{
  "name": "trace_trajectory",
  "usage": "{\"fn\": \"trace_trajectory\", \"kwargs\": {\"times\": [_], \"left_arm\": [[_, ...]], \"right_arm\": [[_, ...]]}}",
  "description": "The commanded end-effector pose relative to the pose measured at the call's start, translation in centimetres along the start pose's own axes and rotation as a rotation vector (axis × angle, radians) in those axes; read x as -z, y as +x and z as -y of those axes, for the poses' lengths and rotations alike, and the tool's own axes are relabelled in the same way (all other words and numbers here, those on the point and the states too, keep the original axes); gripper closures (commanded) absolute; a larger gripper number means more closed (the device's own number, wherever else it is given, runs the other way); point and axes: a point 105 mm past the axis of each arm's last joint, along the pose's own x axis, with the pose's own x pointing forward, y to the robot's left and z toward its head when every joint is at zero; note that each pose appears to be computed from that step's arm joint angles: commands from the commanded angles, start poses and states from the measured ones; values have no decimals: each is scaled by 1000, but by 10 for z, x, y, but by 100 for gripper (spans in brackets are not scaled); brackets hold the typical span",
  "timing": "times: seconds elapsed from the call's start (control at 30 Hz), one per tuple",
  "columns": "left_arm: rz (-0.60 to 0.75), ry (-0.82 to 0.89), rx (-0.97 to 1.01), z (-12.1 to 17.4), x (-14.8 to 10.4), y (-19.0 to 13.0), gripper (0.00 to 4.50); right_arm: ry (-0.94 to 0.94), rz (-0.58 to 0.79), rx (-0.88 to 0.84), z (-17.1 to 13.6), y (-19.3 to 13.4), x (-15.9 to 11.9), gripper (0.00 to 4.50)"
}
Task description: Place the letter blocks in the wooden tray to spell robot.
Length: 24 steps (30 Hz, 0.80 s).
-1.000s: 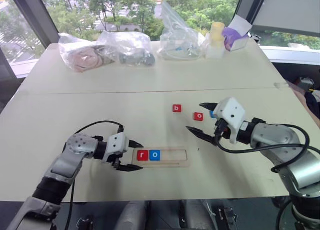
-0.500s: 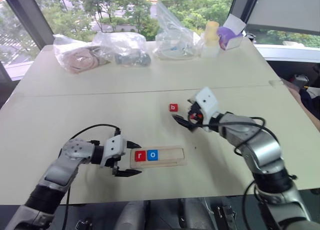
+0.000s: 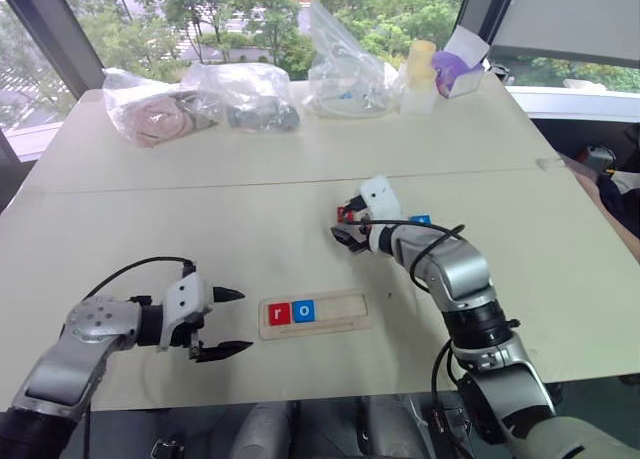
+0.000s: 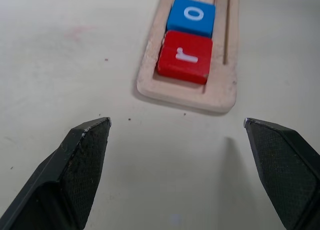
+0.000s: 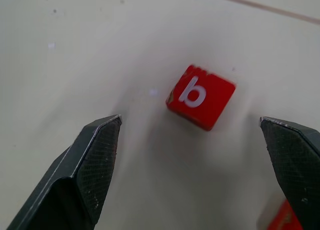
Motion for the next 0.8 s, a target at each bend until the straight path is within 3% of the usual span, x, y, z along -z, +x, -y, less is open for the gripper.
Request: {"fn": "trace_trajectory", "kwargs": {"times": [0.03, 0.37, 0.47, 0.63, 0.8], "left_arm": [[25, 25, -46, -3, -9, -11, 4], [56, 42, -67, -5, -21, -1, 4], [62, 42, -71, -4, -23, 3, 0], [67, 40, -78, -4, -25, 7, 0], [83, 31, -74, -2, -29, 12, 0]], "right_arm": [[3, 34, 20, -8, 10, -15, 0], [45, -18, 90, -11, 28, -11, 0], [27, -34, 123, -12, 32, -7, 85], [9, -34, 155, -13, 35, -6, 329], [-52, -22, 156, -6, 27, -8, 334]]}}
